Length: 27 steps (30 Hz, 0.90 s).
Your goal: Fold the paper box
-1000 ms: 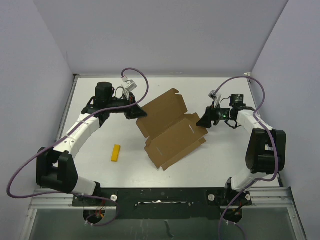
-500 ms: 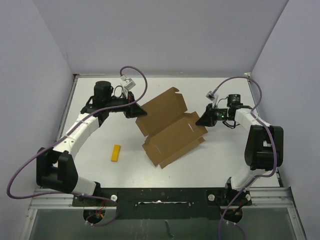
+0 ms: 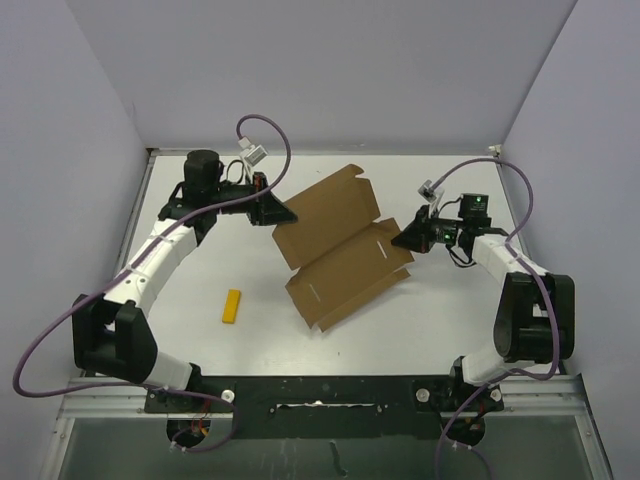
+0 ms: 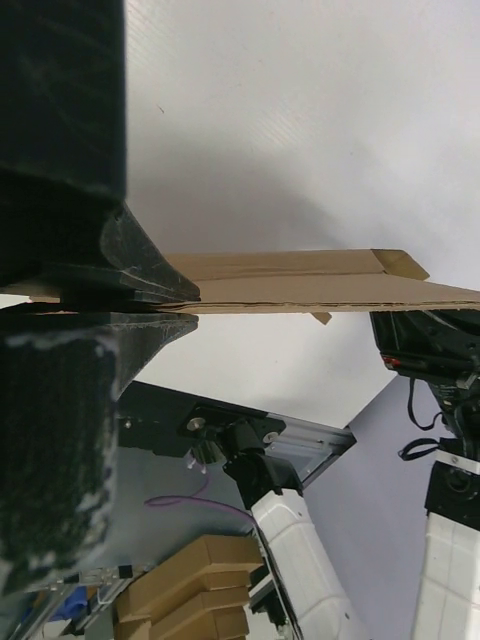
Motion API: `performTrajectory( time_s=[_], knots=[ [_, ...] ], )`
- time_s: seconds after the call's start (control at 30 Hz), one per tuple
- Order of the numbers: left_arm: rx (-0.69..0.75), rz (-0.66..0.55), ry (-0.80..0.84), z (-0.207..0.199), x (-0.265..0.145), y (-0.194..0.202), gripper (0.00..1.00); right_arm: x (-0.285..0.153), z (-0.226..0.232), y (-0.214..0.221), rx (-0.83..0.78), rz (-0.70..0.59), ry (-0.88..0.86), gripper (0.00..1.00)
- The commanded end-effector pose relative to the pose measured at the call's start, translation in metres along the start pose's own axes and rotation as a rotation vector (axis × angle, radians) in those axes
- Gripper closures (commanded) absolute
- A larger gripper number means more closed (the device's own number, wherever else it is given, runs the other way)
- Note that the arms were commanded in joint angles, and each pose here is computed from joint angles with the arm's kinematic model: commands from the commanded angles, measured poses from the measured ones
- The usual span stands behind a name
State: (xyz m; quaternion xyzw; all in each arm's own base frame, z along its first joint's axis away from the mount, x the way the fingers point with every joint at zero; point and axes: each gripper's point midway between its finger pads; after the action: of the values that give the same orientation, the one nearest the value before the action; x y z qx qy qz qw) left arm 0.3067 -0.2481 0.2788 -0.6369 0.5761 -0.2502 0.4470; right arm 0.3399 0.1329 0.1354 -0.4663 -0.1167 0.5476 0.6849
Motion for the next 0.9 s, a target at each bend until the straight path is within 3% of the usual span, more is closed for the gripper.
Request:
performTrajectory(
  time_s=[0.0,0.87],
  knots=[
    [-0.029,-0.004,0.042,-0.003,0.004,-0.017,1.00,0.002,0.004,-0.018,-0.089,-0.079,0.010,1.00],
    [-0.082,0.143,-0.021,0.040,0.019,0.001,1.00,0.019,0.010,0.002,-0.198,0.043,-0.033,0.93]
  ],
)
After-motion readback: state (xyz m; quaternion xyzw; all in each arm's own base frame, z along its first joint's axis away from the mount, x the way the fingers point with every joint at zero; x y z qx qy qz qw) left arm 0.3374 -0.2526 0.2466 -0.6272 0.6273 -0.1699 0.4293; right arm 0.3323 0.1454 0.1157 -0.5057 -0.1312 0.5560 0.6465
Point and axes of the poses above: each gripper's point midway between its finger pads, its own x axis out along the fingers, its own z axis along the line the jaws close on, y = z × x, and after that the axes turned 9 degrees about x, right-handed
